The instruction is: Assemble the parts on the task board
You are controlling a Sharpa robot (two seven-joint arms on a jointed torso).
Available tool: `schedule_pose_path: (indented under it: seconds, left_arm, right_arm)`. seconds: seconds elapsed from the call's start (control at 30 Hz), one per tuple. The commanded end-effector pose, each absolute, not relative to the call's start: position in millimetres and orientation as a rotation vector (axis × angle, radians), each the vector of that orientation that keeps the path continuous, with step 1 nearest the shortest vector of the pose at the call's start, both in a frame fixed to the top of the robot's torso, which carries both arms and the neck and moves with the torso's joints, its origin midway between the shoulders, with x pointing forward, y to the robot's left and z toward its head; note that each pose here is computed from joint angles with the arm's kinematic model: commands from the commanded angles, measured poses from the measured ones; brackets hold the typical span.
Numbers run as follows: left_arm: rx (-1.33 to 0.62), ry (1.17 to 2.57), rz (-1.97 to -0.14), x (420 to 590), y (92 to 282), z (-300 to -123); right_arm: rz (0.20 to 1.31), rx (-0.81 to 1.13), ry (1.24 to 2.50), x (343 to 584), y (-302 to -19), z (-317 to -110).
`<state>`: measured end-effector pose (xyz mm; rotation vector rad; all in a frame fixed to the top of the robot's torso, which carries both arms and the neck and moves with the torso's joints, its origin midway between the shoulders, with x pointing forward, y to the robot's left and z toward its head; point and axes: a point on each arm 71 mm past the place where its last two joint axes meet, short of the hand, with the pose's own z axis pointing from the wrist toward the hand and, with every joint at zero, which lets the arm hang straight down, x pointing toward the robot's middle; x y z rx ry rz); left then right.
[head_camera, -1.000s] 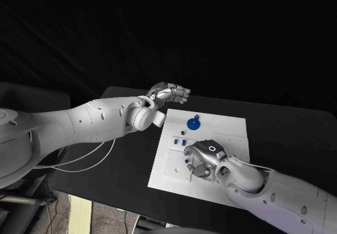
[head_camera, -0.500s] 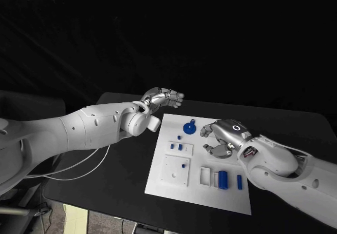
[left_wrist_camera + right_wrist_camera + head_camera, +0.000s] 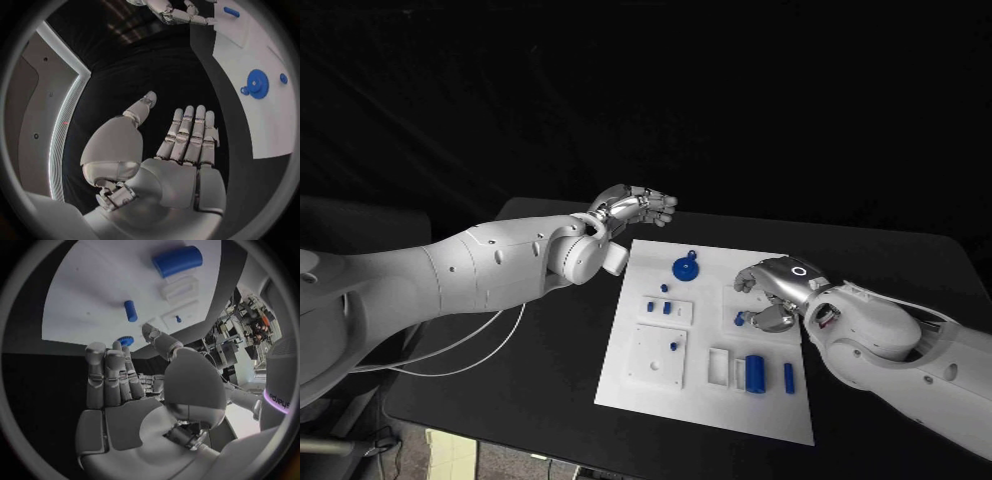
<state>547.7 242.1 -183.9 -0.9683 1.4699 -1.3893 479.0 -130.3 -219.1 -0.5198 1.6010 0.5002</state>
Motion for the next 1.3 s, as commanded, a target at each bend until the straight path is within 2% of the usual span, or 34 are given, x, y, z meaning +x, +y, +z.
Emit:
schedule_pose_path:
  seconds: [0.03,0.3,1.3]
  left_arm:
    - [-0.962,1.461,-1.406,548.1,240.7,-182.1]
    - [-0.962,1.46,-1.404,548.3,241.1,-182.2]
    - [-0.966,1.464,-1.411,547.9,241.3,-182.2]
  right_arm:
    - [0.483,-0.566,1.638,479,-130,-227]
    - [0.468,-0.606,1.665,478,-128,-243]
    - [0.447,-0.647,1.65,477,-121,-256]
